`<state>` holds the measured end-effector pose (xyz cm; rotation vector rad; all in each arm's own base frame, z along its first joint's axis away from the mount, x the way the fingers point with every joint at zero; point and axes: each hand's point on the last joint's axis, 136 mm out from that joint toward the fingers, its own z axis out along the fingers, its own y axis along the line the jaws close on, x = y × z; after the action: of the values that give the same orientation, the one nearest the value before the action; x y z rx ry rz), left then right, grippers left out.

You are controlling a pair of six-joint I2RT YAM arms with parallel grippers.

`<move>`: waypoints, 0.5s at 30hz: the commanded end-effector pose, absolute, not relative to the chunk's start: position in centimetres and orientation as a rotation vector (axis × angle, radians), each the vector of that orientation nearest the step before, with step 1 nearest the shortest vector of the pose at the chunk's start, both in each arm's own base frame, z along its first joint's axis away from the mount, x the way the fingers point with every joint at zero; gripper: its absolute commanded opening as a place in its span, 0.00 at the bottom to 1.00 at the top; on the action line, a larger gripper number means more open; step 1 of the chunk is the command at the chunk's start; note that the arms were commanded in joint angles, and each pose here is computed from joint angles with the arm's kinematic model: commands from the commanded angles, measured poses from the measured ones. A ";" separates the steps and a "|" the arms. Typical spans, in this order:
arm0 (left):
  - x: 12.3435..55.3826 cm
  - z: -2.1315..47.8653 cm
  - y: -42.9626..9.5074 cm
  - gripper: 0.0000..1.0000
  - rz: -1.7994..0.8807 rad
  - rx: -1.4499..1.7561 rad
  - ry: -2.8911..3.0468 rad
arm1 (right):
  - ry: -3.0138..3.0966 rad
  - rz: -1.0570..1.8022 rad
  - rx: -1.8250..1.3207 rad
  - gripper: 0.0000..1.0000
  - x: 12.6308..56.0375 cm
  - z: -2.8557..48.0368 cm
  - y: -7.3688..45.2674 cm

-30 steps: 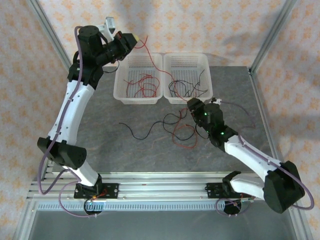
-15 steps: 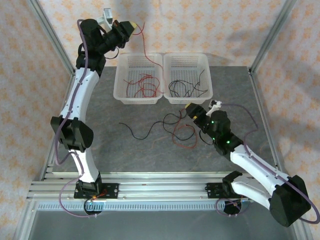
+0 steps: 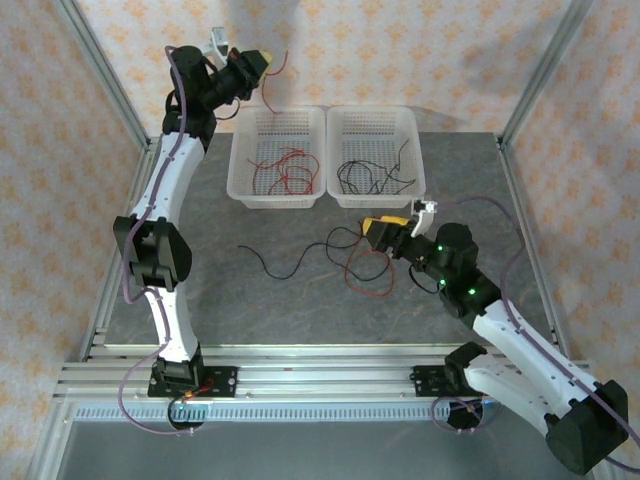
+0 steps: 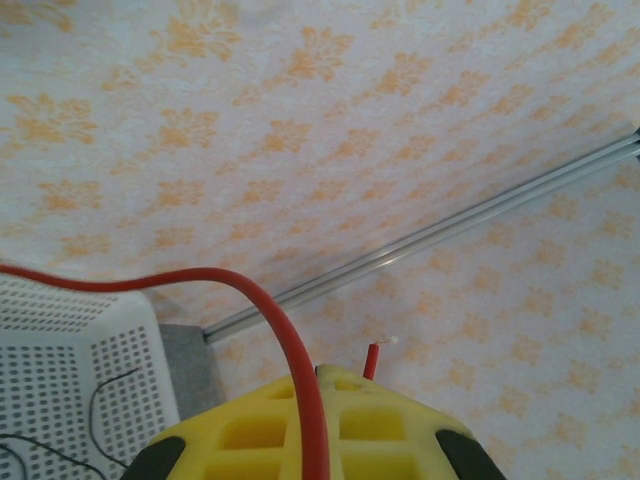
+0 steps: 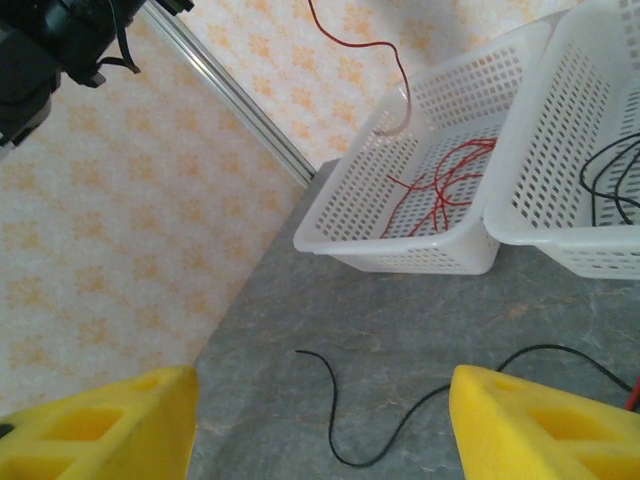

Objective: Untangle the cables

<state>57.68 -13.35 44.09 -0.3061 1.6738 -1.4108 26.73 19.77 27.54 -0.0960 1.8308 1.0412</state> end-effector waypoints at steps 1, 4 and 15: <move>58.7 41.4 -12.4 0.00 -1.319 -0.299 1.687 | 1.860 1.003 -0.105 0.67 26.6 26.3 19.4; 59.6 36.3 -11.6 0.00 -1.229 -0.346 1.765 | 1.890 1.009 -0.074 0.66 26.6 24.8 19.2; 58.8 22.3 -10.9 0.00 -1.108 -0.467 1.959 | 1.953 0.946 0.005 0.66 25.8 22.5 17.6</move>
<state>58.37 -11.09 22.07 -0.5300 2.0111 -1.1365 25.69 18.47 22.32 -0.0334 1.9622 0.9827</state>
